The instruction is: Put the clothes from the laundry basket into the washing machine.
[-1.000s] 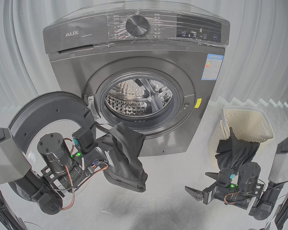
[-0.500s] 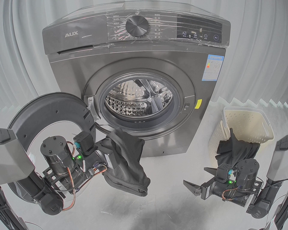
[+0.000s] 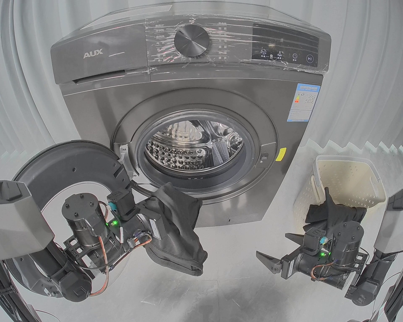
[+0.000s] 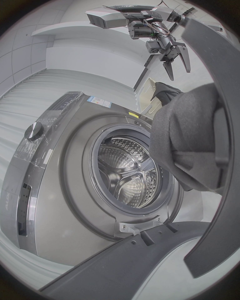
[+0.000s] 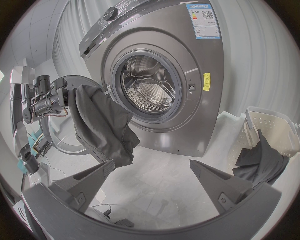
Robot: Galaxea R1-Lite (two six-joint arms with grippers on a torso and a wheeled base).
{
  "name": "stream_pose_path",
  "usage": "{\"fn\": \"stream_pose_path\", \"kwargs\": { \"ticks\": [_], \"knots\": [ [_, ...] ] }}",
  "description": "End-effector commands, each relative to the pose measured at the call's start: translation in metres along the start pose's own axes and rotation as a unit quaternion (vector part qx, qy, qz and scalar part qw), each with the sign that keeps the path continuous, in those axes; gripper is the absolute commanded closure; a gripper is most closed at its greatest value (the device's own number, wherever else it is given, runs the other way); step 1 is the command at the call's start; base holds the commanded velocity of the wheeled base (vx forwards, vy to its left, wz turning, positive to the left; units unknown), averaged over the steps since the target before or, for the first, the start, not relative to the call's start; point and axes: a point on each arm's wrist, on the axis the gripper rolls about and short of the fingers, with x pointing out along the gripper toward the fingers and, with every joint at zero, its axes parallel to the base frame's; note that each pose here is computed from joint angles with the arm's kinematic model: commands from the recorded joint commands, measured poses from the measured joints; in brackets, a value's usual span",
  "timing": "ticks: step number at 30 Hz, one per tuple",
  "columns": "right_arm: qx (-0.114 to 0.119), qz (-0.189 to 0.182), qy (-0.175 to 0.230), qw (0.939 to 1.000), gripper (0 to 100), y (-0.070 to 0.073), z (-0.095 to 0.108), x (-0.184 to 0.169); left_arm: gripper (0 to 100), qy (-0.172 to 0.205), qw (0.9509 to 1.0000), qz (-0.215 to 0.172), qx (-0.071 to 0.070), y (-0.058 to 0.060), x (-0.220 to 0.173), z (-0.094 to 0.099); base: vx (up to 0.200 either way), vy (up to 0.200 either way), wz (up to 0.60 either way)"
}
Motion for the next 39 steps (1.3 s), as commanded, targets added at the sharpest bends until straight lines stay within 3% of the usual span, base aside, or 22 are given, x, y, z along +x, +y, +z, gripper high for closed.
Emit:
{"fn": "stream_pose_path", "kwargs": {
  "ticks": [1,8,14,23,28,36,39],
  "knots": [
    [0.0,0.0,0.0,1.0,0,0.0,0.0,0.0,100,0.004,1.0,-0.001,0.002,-0.001,0.001,-0.003,0.0,0.0,0.0],
    [-0.001,0.001,0.003,1.0,0,0.001,-0.001,0.0,100,0.009,0.9999,0.009,0.006,-0.001,0.002,-0.006,0.0,0.0,0.0],
    [-0.002,0.004,0.002,1.0,0,0.002,-0.001,-0.001,100,0.012,0.9999,0.009,0.007,-0.001,0.003,-0.008,0.2,0.0,0.0],
    [-0.002,0.006,0.003,1.0,0,0.003,-0.001,-0.001,100,0.013,0.9999,0.005,0.01,-0.004,0.002,-0.008,0.0,0.0,0.0],
    [-0.003,0.007,0.003,1.0,0,0.004,-0.001,-0.001,100,0.013,0.9998,0.005,0.01,-0.004,0.002,-0.009,0.2,0.0,0.0],
    [-0.004,0.011,0.003,0.9999,0,0.005,-0.001,-0.001,100,0.023,0.9997,-0.007,0.01,-0.011,0.0,-0.013,0.025,0.0,0.0],
    [-0.006,0.017,-0.001,0.9998,0,0.009,0.0,-0.003,100,0.022,0.9994,-0.026,0.009,-0.024,-0.002,-0.013,0.0,0.0,0.0]
  ]
}}
